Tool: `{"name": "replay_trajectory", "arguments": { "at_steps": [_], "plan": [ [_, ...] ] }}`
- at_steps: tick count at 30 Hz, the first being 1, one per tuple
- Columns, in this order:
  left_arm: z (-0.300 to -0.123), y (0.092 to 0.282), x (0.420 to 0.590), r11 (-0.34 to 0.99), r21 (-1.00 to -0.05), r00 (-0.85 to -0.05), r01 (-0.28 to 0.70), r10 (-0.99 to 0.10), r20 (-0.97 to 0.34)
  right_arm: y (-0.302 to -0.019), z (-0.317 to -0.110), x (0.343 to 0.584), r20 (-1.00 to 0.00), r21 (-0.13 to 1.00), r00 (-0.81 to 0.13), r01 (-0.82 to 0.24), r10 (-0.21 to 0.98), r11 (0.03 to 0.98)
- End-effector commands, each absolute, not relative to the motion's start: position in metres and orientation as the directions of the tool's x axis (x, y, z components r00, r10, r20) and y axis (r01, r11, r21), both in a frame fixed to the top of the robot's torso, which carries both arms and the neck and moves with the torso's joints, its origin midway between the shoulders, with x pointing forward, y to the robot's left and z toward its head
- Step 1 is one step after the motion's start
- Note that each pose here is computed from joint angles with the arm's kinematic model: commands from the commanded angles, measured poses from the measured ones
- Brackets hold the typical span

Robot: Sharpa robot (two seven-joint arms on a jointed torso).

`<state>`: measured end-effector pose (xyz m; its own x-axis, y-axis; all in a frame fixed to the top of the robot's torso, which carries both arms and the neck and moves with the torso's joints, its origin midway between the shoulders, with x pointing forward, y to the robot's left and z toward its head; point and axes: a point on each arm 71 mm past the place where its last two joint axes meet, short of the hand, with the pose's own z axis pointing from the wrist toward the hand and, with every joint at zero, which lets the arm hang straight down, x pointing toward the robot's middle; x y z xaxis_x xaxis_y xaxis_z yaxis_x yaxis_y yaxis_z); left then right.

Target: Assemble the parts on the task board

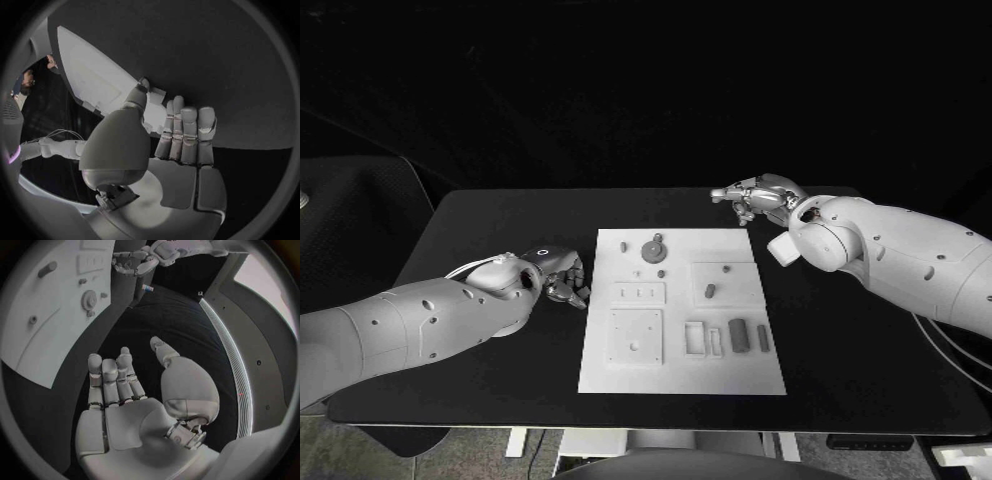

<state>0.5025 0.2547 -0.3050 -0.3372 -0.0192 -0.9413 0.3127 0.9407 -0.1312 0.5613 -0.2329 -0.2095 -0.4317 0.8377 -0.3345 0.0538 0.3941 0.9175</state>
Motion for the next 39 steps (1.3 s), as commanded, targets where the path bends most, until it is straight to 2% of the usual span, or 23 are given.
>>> {"name": "replay_trajectory", "arguments": {
  "at_steps": [1, 20, 32, 39],
  "plan": [
    [-0.306, 0.253, 0.503, 0.94, -0.149, -0.345, 0.307, -0.035, -0.938, -0.231, -0.21, 0.56, -0.335, 0.918, -0.45, 0.045, 0.828, 0.395],
    [-0.31, 0.25, 0.506, 0.941, -0.164, -0.381, 0.297, -0.041, -0.924, -0.23, -0.212, 0.56, -0.332, 0.917, -0.454, 0.048, 0.827, 0.395],
    [-0.317, 0.256, 0.505, 0.959, -0.122, -0.465, 0.257, 0.012, -0.885, -0.23, -0.212, 0.559, -0.331, 0.918, -0.457, 0.048, 0.826, 0.394],
    [-0.318, 0.26, 0.506, 0.968, -0.103, -0.469, 0.229, 0.017, -0.883, -0.229, -0.212, 0.558, -0.33, 0.918, -0.458, 0.048, 0.825, 0.394]
  ]
}}
